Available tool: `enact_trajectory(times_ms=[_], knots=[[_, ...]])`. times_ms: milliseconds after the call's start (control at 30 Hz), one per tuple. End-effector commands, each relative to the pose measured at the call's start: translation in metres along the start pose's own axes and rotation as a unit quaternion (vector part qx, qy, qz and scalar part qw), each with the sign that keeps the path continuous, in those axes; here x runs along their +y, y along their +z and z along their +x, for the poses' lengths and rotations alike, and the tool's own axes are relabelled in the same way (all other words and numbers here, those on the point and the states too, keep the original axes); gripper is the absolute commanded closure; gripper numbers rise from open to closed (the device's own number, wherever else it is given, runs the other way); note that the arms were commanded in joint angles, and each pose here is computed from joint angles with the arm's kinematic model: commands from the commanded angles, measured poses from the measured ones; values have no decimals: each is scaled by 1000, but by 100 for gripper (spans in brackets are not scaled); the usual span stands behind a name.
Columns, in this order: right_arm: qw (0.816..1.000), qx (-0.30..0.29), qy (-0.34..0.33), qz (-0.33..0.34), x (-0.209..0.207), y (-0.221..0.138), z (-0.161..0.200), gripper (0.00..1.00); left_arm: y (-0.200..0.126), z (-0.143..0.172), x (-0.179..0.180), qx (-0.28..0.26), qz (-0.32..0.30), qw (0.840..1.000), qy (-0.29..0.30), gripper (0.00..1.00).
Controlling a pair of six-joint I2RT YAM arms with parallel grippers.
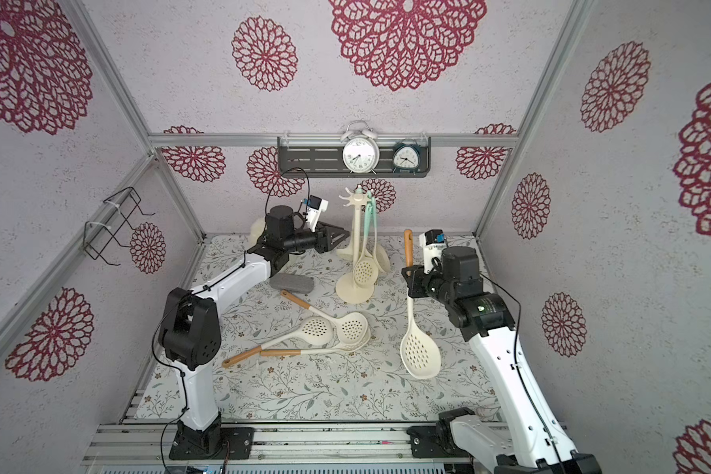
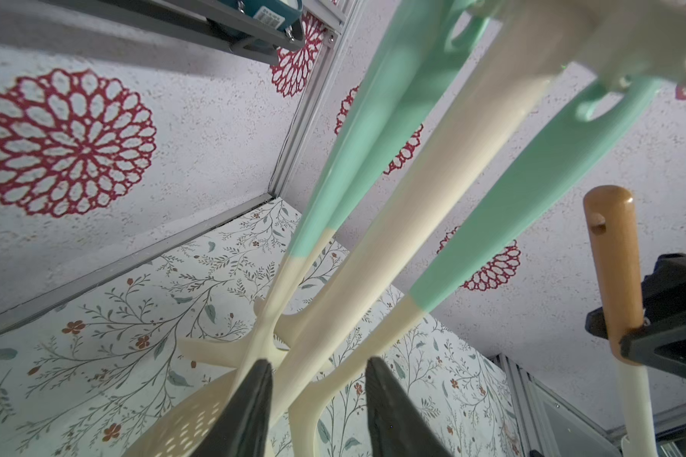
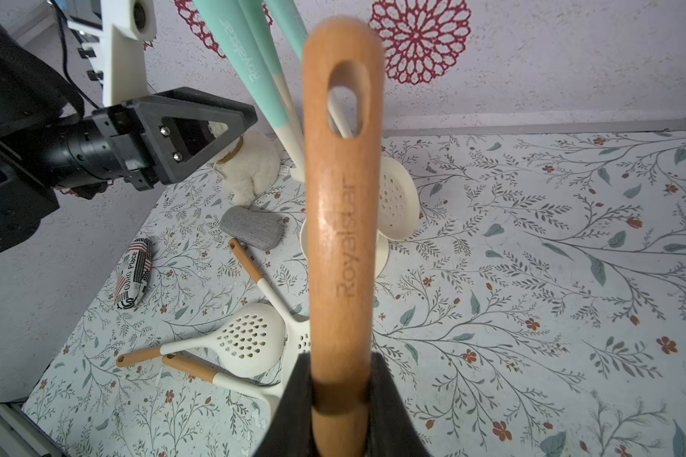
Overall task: Hang the skimmer on the kitchen utensil rack
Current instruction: Adjust the rack at the center of the board.
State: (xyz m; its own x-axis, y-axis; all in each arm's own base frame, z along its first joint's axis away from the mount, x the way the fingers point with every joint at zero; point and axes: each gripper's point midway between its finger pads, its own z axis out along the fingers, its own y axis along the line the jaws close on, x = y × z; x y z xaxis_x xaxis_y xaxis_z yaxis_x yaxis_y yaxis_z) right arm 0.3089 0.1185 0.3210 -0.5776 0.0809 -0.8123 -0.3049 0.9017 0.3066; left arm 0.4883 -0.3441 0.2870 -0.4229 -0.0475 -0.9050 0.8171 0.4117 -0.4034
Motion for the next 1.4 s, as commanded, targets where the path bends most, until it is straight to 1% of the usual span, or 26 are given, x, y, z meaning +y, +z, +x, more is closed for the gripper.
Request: enact_trajectory(times_ms=[0,100,233,500,567,667,800,1233,1300,1367], knots=[[999,-30,-8,-22,7,-12,-13,100,14,2,-12,2,26,1000,12,62],[999,-29,-7,-21,6,-12,-11,100,20,5,-12,5,26,1000,11,60],[999,-28,-6,-24,5,-13,-11,100,27,7,-7,7,24,1000,8,54],[999,-25,-4,-30,5,-13,-7,100,39,13,3,15,23,1000,1,51],[999,-24,-4,-32,5,-13,-7,100,41,16,5,18,23,1000,-2,51],[999,-24,-3,-35,6,-13,-7,100,43,18,6,20,28,999,-4,54],[999,-22,-3,-37,6,-12,-6,100,44,17,5,18,31,999,-2,56],[999,-16,-2,-37,4,-11,-1,100,54,22,8,22,31,999,-6,52],[999,-15,-2,-37,3,-11,0,100,55,23,8,22,30,999,-5,53],[999,-14,-2,-38,3,-11,1,100,55,23,8,23,30,999,-6,55]])
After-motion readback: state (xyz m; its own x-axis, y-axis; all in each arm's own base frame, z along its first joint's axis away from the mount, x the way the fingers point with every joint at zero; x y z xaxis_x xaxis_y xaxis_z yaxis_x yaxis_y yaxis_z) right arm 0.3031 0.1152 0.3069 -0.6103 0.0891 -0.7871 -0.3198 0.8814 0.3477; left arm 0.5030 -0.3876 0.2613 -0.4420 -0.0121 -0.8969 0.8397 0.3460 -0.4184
